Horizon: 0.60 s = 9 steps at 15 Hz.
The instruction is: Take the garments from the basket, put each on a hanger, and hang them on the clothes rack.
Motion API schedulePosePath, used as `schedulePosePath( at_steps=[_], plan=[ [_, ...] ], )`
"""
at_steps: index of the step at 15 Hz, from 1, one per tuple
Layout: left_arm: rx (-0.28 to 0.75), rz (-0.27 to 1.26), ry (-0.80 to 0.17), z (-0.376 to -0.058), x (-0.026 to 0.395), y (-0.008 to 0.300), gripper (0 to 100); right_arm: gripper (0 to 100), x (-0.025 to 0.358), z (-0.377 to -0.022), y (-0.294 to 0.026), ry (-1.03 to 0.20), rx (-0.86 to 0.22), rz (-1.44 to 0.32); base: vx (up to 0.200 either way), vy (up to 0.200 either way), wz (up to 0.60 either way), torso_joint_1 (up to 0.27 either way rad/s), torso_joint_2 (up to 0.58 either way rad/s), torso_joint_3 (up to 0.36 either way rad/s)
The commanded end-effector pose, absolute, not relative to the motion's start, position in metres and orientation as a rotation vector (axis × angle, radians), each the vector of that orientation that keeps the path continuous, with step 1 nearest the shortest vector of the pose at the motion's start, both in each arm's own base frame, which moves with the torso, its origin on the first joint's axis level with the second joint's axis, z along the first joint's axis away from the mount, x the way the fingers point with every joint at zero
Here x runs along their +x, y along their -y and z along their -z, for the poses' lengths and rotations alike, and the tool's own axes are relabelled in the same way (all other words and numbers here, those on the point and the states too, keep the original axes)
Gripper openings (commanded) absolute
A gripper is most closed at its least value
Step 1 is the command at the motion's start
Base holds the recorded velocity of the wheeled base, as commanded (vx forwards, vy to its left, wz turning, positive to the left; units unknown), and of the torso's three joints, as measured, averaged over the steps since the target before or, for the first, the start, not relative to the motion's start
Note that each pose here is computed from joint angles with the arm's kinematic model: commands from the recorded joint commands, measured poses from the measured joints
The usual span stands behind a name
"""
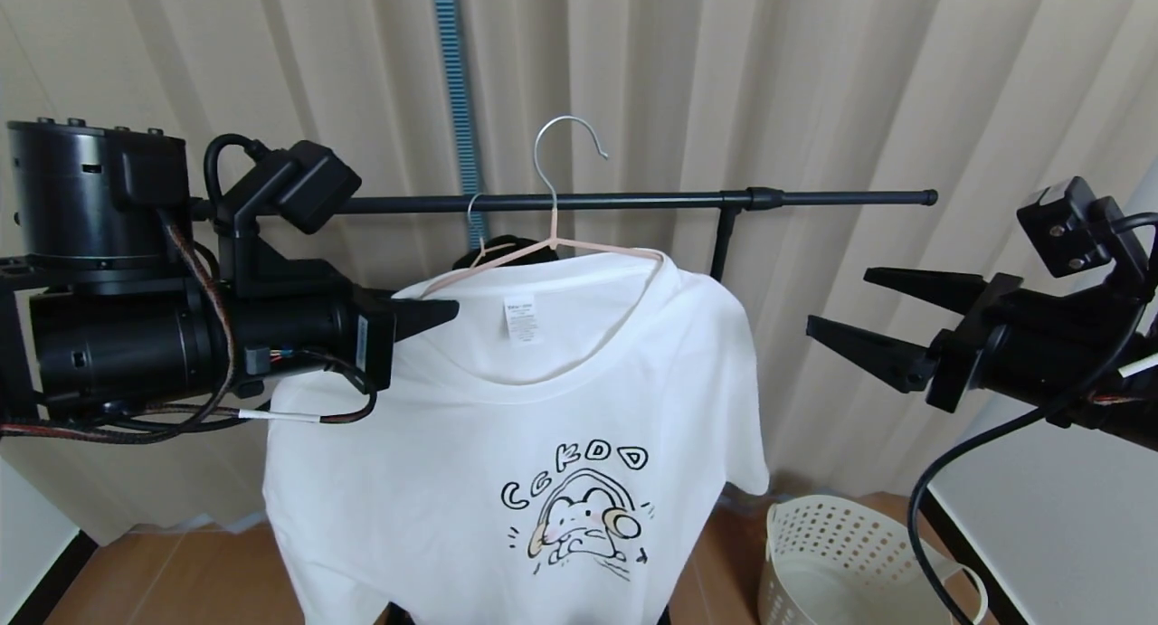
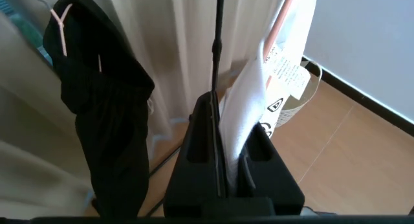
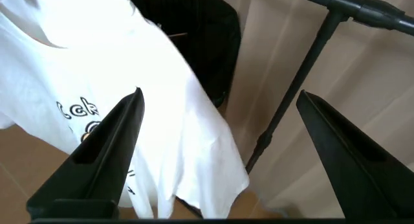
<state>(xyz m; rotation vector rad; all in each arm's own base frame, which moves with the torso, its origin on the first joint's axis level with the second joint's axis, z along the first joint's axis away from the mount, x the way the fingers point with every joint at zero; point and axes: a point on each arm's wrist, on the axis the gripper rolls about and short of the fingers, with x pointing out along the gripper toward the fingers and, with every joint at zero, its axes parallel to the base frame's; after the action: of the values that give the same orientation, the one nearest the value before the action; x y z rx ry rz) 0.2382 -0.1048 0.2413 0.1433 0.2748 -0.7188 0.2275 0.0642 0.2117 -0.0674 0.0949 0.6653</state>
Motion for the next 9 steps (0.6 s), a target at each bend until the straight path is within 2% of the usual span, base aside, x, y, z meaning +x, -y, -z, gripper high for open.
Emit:
schedulePosePath(
  at_steps=[1, 6, 9],
  plan=[
    [0.133, 0.711, -0.291, -0.239, 0.242, 0.11, 0, 100, 0.222, -0.219, -0.065, -0.069, -0.069, -0.673, 0.0, 0.0, 0.0, 0.0, 0.0, 0.0],
    [0.037, 0.623, -0.356, -0.232, 0.267, 0.127, 0, 100, 0.221, -0.221, -0.064, -0.065, -0.062, -0.659, 0.0, 0.0, 0.0, 0.0, 0.0, 0.0],
    [0.03, 0.602, -0.38, -0.226, 0.278, 0.135, 0, 100, 0.221, -0.222, -0.064, -0.063, -0.062, -0.659, 0.0, 0.0, 0.0, 0.0, 0.0, 0.0]
  ],
)
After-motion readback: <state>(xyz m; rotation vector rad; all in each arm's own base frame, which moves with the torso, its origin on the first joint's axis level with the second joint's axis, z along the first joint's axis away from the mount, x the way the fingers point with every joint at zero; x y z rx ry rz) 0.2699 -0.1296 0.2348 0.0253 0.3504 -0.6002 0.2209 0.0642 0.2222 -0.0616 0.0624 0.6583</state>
